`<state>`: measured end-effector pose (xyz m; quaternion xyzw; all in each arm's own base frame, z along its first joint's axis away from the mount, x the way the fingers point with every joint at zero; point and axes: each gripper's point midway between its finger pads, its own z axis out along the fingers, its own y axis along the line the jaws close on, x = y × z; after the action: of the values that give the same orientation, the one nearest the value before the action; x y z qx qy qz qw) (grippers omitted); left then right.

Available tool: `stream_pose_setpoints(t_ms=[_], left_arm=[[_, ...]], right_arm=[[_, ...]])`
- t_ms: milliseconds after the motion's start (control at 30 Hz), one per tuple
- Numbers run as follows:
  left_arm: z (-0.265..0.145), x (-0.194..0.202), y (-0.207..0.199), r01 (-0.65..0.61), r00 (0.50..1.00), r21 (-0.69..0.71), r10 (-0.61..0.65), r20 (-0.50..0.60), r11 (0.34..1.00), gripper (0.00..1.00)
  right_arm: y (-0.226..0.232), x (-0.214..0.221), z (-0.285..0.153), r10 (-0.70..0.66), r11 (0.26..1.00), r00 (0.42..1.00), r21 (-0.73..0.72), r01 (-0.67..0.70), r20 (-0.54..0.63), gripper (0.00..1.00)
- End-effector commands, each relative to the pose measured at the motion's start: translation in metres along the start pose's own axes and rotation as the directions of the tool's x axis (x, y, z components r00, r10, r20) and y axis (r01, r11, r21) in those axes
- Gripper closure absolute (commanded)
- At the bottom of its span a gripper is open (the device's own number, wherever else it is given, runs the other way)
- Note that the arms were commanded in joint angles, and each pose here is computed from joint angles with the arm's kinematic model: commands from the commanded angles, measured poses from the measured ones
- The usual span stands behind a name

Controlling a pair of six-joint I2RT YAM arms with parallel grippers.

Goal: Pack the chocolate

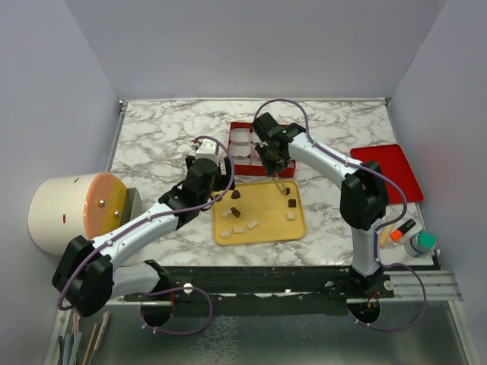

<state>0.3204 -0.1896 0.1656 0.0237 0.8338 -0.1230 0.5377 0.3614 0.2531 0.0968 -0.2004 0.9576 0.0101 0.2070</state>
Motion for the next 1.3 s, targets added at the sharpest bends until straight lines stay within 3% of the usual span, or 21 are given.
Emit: stream_pose_setpoints(t_ms=[0, 1267], left_arm=[[0.0000, 0.0021, -0.0003, 0.008, 1.000, 0.006, -0.008, 0.005, 1.000, 0.13], [0.0031, 0.0082, -0.0010, 0.003, 1.000, 0.009, -0.003, -0.015, 1.000, 0.12]], right_arm=[[0.0029, -0.0048, 0.0035, -0.006, 1.000, 1.000, -0.025, 0.006, -0.001, 0.80], [-0.0029, -0.0116, 0.0014, 0.017, 0.999, 1.000, -0.028, -0.016, 0.023, 0.65]])
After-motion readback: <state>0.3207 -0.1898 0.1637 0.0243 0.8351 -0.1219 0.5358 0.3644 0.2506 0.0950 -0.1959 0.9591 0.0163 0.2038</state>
